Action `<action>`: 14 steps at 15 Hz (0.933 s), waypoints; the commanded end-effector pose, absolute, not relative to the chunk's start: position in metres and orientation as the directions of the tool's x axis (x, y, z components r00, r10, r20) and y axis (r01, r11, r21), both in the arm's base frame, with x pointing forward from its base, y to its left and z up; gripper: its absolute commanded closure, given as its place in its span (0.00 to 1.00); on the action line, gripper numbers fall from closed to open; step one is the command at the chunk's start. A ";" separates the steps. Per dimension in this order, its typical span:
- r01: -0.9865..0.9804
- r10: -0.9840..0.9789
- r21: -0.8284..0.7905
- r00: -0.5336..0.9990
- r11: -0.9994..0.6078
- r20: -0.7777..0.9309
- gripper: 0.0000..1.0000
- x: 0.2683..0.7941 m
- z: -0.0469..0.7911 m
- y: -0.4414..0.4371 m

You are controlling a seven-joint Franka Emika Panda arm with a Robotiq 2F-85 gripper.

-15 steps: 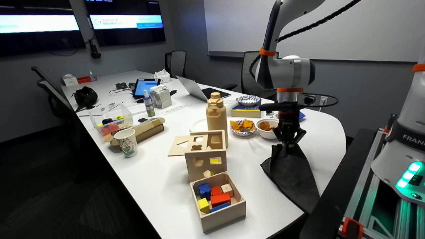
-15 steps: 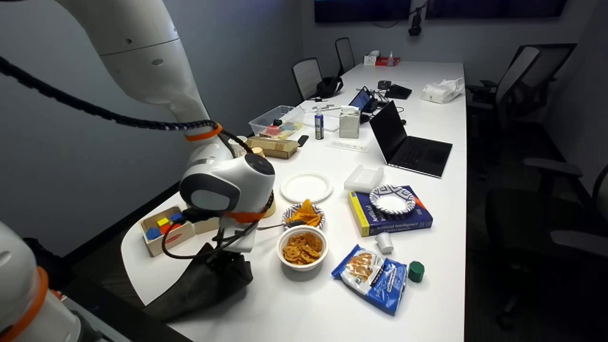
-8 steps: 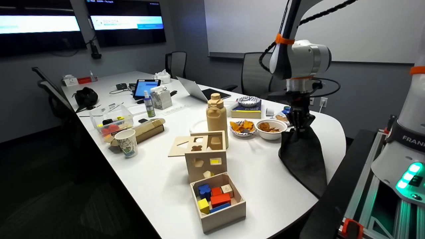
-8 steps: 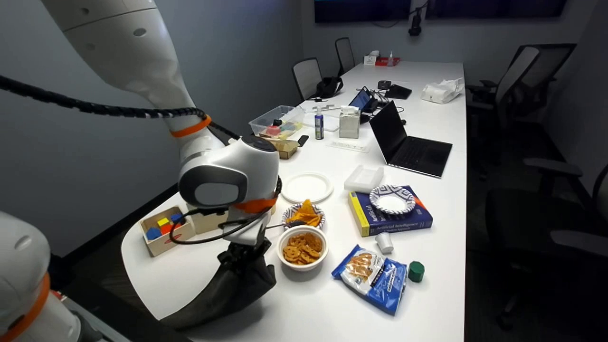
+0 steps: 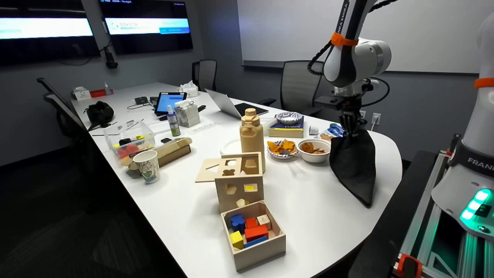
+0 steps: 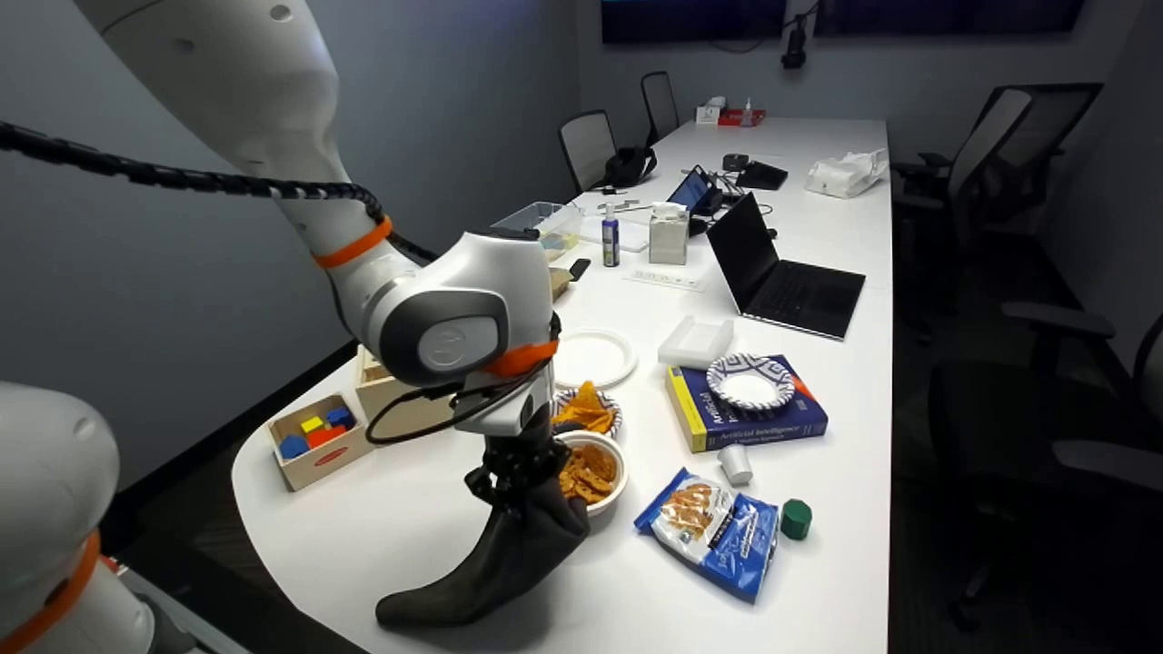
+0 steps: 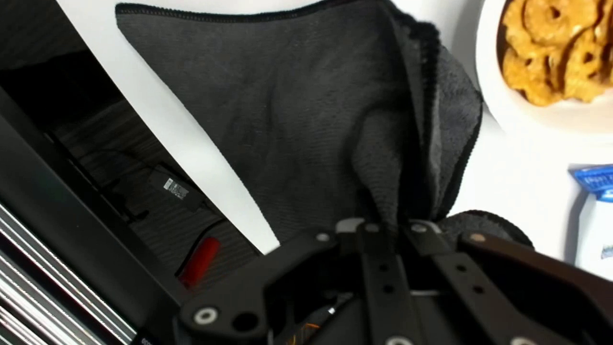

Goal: Use the black towel to clean the table

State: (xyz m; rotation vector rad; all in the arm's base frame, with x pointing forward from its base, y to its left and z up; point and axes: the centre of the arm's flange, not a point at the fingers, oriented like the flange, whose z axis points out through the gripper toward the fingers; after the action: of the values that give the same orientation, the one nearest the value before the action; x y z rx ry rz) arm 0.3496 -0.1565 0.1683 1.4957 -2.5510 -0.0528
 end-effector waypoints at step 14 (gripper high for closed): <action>-0.806 -0.749 -0.066 -0.573 0.588 0.333 0.56 0.376 0.213 -0.162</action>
State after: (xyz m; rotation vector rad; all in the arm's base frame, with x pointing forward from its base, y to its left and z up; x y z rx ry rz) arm 0.3771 -0.1716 0.1976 1.2968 -2.5698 0.2817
